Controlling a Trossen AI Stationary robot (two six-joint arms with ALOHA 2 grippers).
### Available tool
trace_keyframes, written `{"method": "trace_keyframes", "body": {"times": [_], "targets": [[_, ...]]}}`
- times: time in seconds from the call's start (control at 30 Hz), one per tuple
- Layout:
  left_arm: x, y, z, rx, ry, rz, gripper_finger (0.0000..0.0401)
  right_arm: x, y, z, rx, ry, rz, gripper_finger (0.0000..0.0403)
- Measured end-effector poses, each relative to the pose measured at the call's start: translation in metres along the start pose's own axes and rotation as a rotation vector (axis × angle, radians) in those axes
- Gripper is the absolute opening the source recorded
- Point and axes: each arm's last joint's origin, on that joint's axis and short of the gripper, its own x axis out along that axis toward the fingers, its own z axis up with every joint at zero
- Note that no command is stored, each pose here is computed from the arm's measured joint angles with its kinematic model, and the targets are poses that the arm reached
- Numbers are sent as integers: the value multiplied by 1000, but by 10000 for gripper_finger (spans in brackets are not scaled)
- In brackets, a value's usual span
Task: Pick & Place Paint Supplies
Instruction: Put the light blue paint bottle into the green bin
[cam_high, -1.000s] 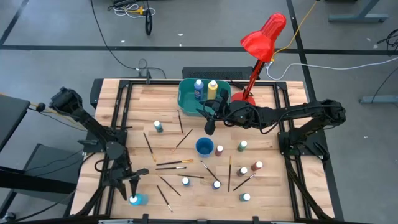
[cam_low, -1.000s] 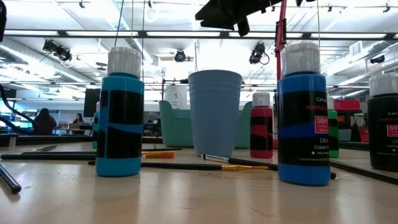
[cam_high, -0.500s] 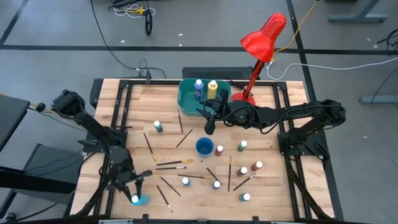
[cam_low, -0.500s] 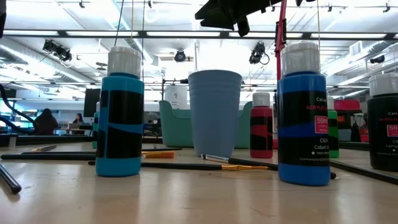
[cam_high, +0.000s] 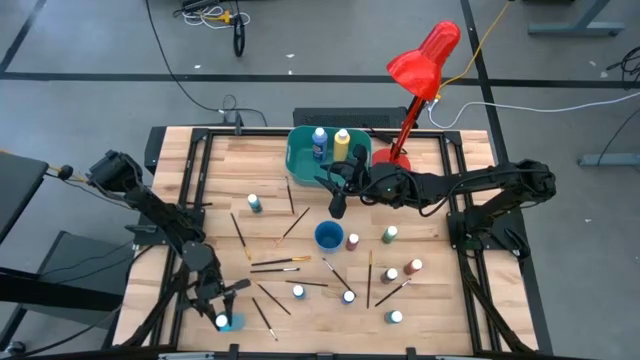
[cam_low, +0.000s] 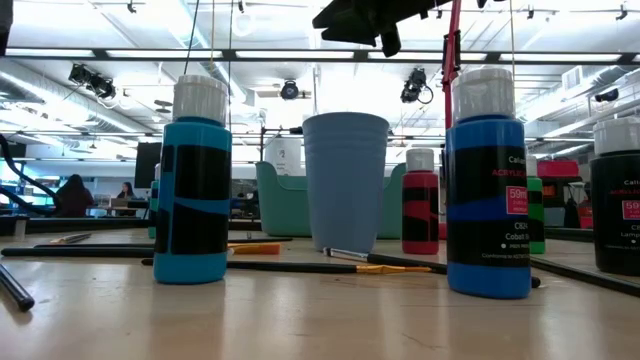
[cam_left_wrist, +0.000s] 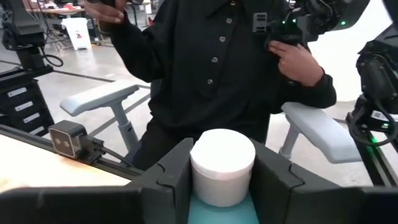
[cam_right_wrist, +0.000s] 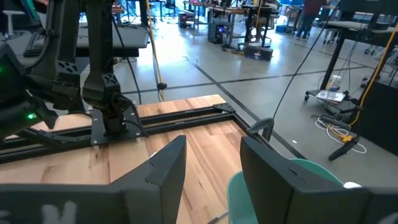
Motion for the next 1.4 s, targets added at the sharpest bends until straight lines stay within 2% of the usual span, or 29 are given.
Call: {"method": "trace_keyframes", "body": {"times": [0.2,0.47,0.6,0.73,0.8,0.97,1.07,1.17,1.27,1.4], "targets": [[0,3,5,30,-45,84,129,0,0,0,0,0,0,155],[-16,19,26,246,-120,438,138,0,0,1,3,-9,-1,155],[-32,32,49,368,-173,559,131,0,0,1,2,-7,-1,155],[-51,52,76,413,-192,791,133,0,0,-3,-50,30,-3,155],[-60,65,87,395,-162,903,138,0,0,-8,-109,76,-2,155],[-81,106,107,221,-33,1087,130,-3,-2,-23,-199,226,3,155],[-96,131,121,192,-29,1205,130,-5,-3,-32,-234,317,-20,155],[-114,153,129,195,-41,1312,131,-9,-7,-38,-278,390,-101,155],[-134,175,127,121,-70,1417,136,-16,-13,-38,-328,432,-196,155],[-160,203,108,28,-38,1528,130,-33,-19,-35,-347,490,-286,155]]}}
